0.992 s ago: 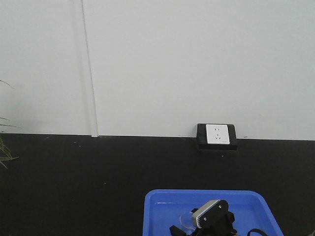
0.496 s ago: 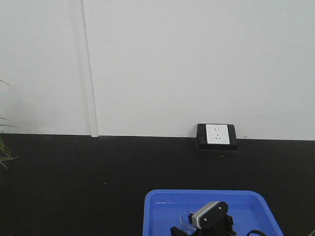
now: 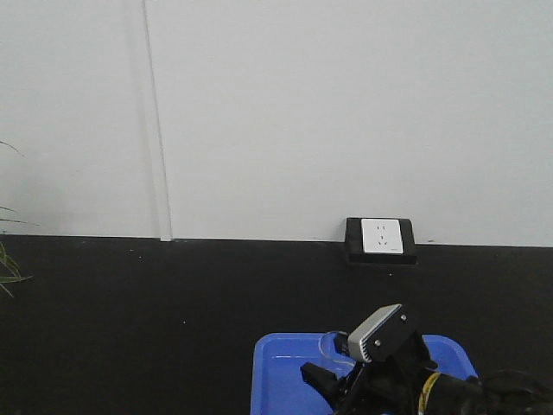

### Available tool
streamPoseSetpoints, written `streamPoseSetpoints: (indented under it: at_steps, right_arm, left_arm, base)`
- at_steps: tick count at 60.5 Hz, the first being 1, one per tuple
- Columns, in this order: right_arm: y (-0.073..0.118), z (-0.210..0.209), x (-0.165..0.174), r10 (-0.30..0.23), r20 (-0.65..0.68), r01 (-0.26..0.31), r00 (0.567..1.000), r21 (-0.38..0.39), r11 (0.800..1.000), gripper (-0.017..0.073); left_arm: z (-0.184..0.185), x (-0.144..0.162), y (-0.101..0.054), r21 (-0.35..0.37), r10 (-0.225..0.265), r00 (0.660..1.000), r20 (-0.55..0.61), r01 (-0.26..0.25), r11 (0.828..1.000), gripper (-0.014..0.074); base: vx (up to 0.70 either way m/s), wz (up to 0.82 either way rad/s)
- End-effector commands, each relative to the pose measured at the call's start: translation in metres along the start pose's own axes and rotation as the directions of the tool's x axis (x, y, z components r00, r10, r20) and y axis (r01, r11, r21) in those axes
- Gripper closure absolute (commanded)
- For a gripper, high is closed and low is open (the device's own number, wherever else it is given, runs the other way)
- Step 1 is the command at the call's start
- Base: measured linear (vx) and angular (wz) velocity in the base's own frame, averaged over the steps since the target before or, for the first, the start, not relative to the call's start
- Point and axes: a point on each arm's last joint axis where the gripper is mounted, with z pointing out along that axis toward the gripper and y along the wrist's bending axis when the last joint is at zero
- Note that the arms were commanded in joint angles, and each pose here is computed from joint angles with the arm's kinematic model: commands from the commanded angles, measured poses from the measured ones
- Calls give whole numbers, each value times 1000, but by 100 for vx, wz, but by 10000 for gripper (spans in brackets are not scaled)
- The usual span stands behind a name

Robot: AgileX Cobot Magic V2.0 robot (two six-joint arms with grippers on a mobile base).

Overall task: Move beaker to silver tray on left bench
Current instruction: 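Close the right gripper on the beaker and lift it out of the tray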

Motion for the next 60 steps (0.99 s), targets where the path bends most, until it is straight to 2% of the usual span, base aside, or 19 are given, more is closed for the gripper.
streamPoseSetpoints:
  at_steps: [1, 5, 8, 14, 20, 25, 26, 37, 41, 60]
  right_arm:
    - [7, -29, -49, 14, 116, -12, 993, -18, 1000, 575]
    - [10, -46, -64, 64, 120, -64, 991, -1, 998, 575]
    - [11, -59, -74, 75, 127, -78, 989, 19, 997, 575]
    - [17, -83, -90, 23, 133, -29, 991, 50, 998, 575]
    - [22, -105, -104, 46, 158, -57, 986, 67, 996, 575]
    - [32, -129, -114, 25, 162, -34, 986, 58, 998, 575]
    - [34, -132, -115, 34, 165, -44, 986, 55, 998, 575]
    - [42, -151, -116, 2, 108, -8, 994, 54, 999, 575]
    - [43, -154, -117, 28, 113, -34, 993, 53, 998, 575]
    - [43, -153, -116, 25, 110, -31, 994, 51, 998, 573]
  left_arm:
    - [2, -1, -1, 5, -3, 998, 68, 3, 1000, 592]
    - [2, -1, -1, 5, -3, 998, 68, 3, 1000, 592]
    - [2, -1, -1, 5, -3, 998, 68, 3, 1000, 592]
    - [2, -1, -1, 5, -3, 998, 68, 3, 1000, 592]
    - [2, -1, -1, 5, -3, 998, 68, 3, 1000, 592]
    - [2, -1, -1, 5, -3, 998, 68, 3, 1000, 592]
    - [2, -1, -1, 5, -3, 998, 68, 3, 1000, 592]
    - [2, -1, -1, 5, -3, 998, 68, 3, 1000, 592]
    - [2, -1, -1, 5, -3, 998, 68, 3, 1000, 592]
    - [2, -1, -1, 5, -3, 998, 68, 3, 1000, 592]
  base:
    - [0, 0]
    - [0, 0]
    - [0, 0]
    - [0, 0]
    - [0, 0]
    - [0, 0]
    - [0, 0]
    - [0, 0]
    - [0, 0]
    - [0, 0]
